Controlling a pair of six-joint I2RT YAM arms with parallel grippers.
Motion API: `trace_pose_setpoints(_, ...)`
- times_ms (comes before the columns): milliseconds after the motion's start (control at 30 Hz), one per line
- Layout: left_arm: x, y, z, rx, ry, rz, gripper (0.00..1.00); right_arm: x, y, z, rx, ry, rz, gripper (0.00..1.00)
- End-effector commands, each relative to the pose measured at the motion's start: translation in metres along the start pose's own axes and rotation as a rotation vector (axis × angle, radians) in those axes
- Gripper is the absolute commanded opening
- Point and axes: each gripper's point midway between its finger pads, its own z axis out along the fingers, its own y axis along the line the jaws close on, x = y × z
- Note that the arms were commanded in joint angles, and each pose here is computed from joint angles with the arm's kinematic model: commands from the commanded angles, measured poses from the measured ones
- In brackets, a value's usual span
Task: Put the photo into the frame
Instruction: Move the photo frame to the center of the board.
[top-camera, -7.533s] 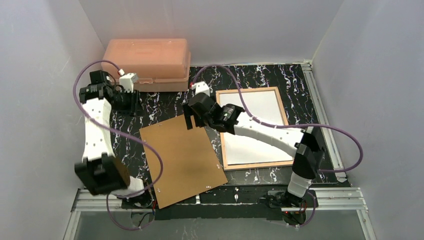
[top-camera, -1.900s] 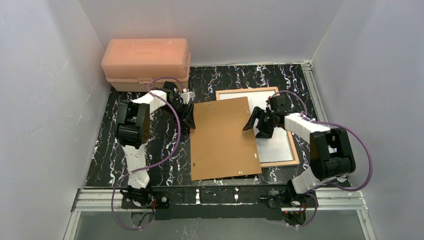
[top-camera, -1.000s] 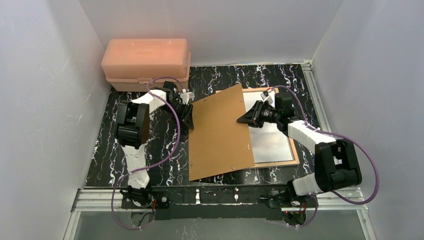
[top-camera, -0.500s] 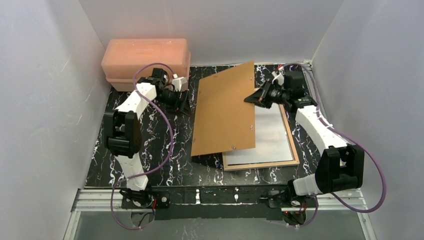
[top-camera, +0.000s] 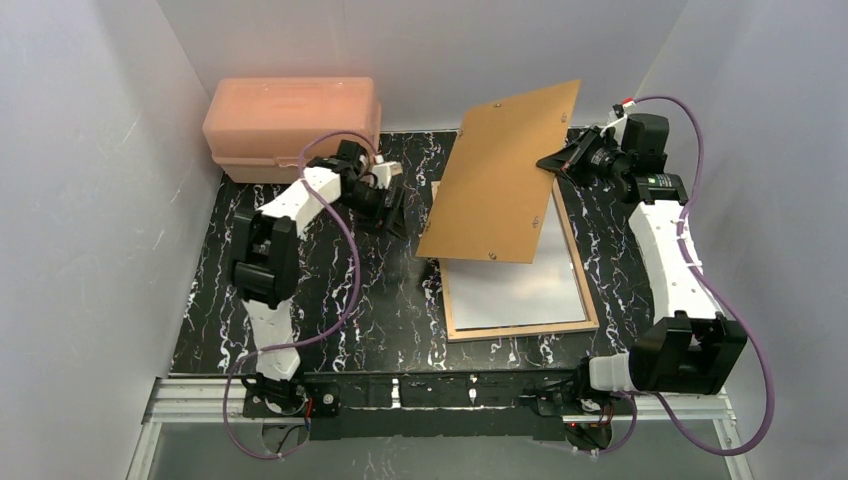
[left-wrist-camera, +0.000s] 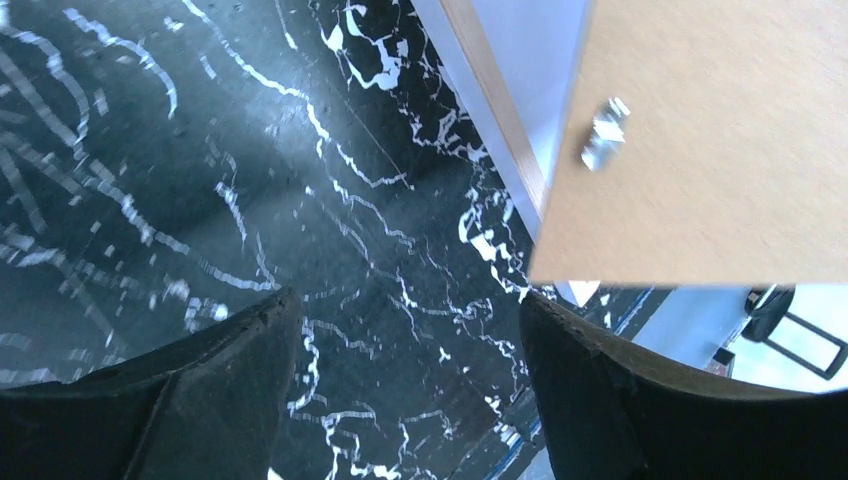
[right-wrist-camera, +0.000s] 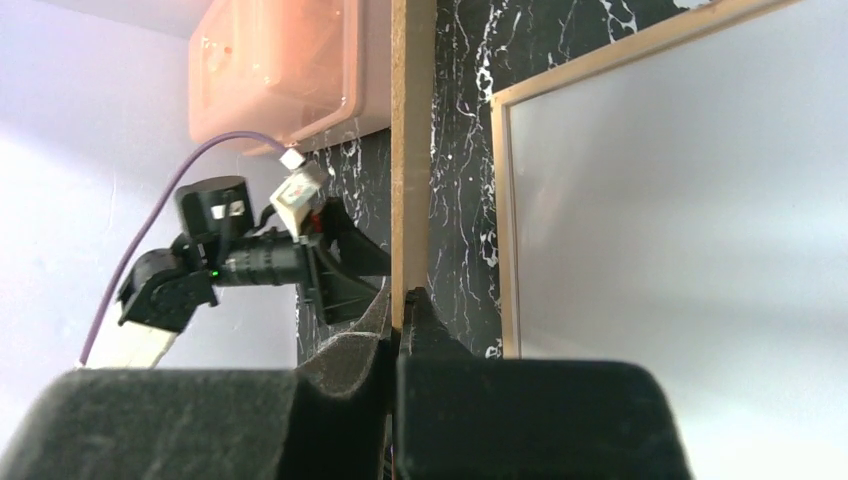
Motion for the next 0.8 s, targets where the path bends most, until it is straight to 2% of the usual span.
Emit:
trace_pose_setpoints(0, -0.012, -0.004, 0.027, -0.025, 0.021, 0.033, 0.76, -0.027, 0.031, -0.031, -0.058, -0.094, -0.048, 0.01)
trace_pose_setpoints(467, -0.022, -0.036, 0.092, -0.017, 0.07, 0.097, 0.75, -0.072, 0.032, -0.059, 0.07, -0.249, -0.106, 0.01)
trace_pose_setpoints(767, -0.022, -0.015, 0.124, -0.13, 0.107, 0.15, 0.67, -0.095, 0.034, -0.088, 0.182, -0.373, -0.149, 0.01)
